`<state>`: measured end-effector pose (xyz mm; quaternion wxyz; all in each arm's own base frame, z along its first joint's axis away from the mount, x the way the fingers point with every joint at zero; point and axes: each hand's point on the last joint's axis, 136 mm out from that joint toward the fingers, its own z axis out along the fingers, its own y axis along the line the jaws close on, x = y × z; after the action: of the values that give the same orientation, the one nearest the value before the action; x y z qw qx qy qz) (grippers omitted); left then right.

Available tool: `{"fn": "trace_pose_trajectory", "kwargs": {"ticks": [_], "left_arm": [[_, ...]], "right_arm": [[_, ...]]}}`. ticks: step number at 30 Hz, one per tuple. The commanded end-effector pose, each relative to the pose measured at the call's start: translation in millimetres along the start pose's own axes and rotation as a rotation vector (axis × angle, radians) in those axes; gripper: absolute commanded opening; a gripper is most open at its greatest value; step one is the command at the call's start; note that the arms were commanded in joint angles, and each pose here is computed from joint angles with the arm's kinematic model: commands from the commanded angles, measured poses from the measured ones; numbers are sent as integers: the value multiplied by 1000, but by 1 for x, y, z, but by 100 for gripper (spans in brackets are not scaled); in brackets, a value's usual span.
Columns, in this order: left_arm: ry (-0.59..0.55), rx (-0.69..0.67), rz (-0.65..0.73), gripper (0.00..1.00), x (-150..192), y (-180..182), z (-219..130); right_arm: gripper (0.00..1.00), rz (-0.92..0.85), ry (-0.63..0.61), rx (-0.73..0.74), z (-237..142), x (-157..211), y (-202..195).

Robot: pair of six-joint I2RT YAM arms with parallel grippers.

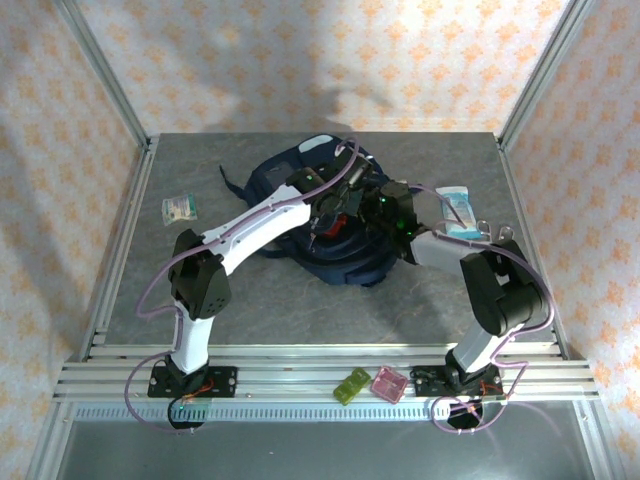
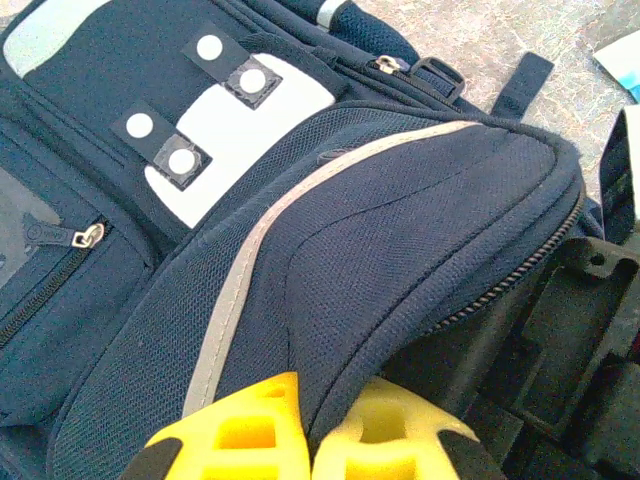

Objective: Pack the student bag

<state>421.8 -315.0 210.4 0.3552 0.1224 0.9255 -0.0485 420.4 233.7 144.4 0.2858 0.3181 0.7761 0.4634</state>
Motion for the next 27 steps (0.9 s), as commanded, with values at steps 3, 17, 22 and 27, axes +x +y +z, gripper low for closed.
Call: {"fn": "trace_pose_trajectory", "kwargs": {"ticks": [3,17,22,27], "left_arm": [[-166,86,-97,0,-49,-10,-27],[-138,135,-126,0,-41,-20,-19],[-128,133,-131,0,-35,-19,-15],[-110,148,-139,0,-24,-21,-8]], "right_arm": [[44,-76,-16,143,-28,2,-21],[5,-135,31,92,1,2,-2],[12,-175,58,83,-6,7,2],[37,-223,58,115,-45,14,-10]]}}
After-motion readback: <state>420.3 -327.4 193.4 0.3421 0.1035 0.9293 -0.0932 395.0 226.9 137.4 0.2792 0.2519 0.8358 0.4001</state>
